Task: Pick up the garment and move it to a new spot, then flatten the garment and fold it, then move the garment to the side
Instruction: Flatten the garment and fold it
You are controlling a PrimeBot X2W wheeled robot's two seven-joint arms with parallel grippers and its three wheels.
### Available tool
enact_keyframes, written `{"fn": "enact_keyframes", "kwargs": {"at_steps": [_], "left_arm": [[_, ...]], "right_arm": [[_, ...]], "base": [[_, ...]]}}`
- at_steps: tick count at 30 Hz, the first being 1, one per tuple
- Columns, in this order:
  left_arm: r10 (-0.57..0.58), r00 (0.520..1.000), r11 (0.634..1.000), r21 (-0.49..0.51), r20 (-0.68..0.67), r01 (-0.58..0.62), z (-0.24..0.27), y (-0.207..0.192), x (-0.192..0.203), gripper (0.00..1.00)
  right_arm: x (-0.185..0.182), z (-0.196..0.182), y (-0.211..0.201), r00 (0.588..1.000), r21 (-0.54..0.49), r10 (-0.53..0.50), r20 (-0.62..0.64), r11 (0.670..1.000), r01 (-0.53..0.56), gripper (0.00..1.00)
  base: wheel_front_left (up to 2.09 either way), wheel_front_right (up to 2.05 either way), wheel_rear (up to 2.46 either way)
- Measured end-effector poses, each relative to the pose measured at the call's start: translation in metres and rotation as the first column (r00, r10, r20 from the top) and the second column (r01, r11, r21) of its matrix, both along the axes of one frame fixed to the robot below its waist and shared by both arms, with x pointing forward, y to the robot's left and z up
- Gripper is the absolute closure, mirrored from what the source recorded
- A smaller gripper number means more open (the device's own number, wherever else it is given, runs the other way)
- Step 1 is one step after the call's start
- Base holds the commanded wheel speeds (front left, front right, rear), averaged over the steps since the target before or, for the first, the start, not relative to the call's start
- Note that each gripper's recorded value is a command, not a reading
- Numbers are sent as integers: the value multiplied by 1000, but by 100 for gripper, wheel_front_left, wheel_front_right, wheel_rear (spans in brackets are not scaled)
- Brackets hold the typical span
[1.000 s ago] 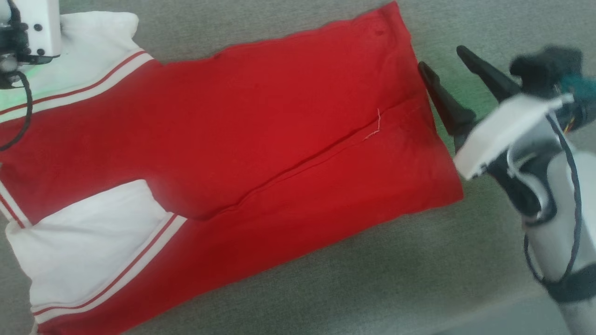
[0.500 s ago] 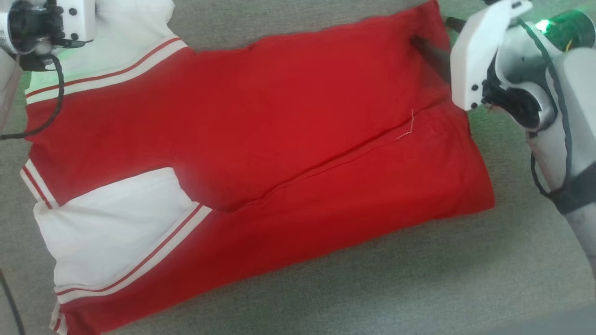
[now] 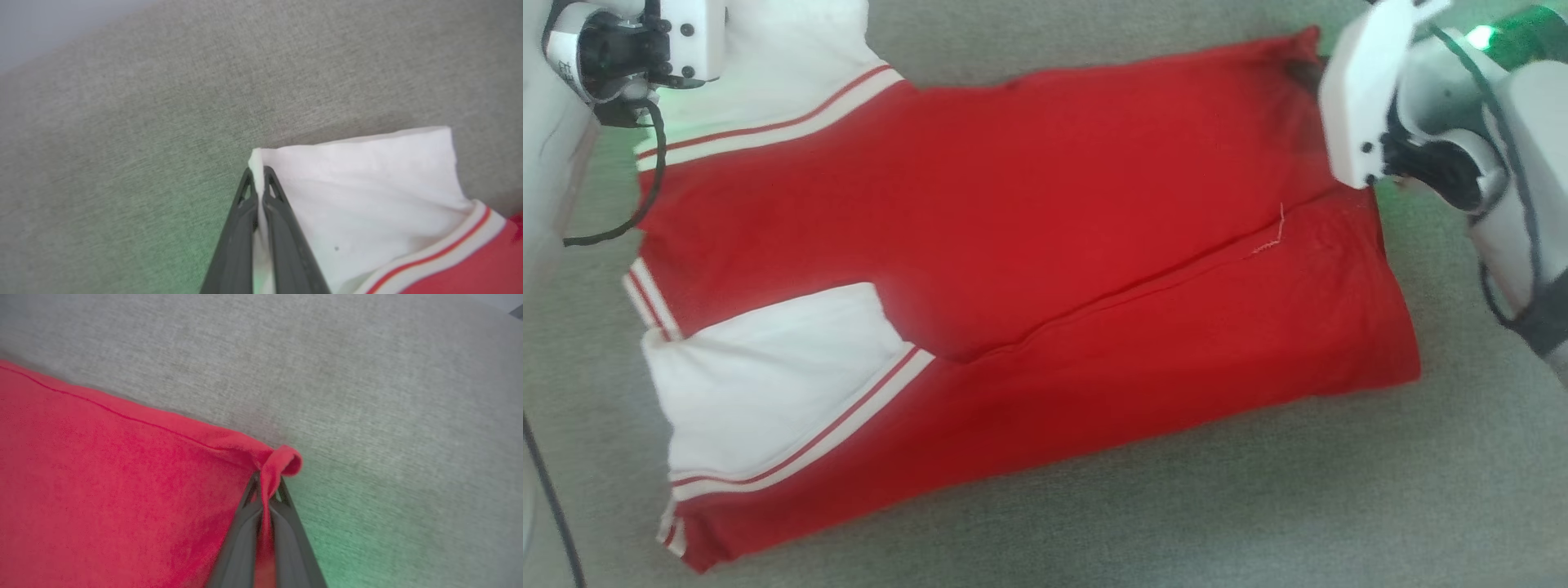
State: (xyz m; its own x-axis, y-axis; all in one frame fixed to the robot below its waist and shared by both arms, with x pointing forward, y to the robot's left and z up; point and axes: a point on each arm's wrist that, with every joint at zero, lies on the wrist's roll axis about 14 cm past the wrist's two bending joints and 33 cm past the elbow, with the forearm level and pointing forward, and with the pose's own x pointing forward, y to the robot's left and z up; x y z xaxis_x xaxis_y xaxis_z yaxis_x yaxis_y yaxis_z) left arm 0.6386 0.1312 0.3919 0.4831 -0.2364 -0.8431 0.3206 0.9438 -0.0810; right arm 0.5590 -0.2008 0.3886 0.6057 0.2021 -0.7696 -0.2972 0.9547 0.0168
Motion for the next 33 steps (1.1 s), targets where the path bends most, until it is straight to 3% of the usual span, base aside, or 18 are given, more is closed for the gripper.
{"fn": "enact_keyframes", "kwargs": {"at_steps": [9, 20, 33], "left_arm": [[-23, 997, 1000, -1, 72, 23, 58, 12, -18, 100], [6, 997, 1000, 17, 71, -7, 99, 34, -69, 100], [12, 996, 1000, 13, -91, -11, 76, 37, -181, 100]], "right_arm": [[-11, 22, -7, 997, -19, 44, 65, 999, -43, 100], [-32, 56, 1, 986, -14, 115, 124, 993, -114, 100], [-98, 33, 2, 988, 26, 155, -18, 988, -155, 100]], "base": [[0, 0, 0], [0, 0, 0], [0, 0, 0]]}}
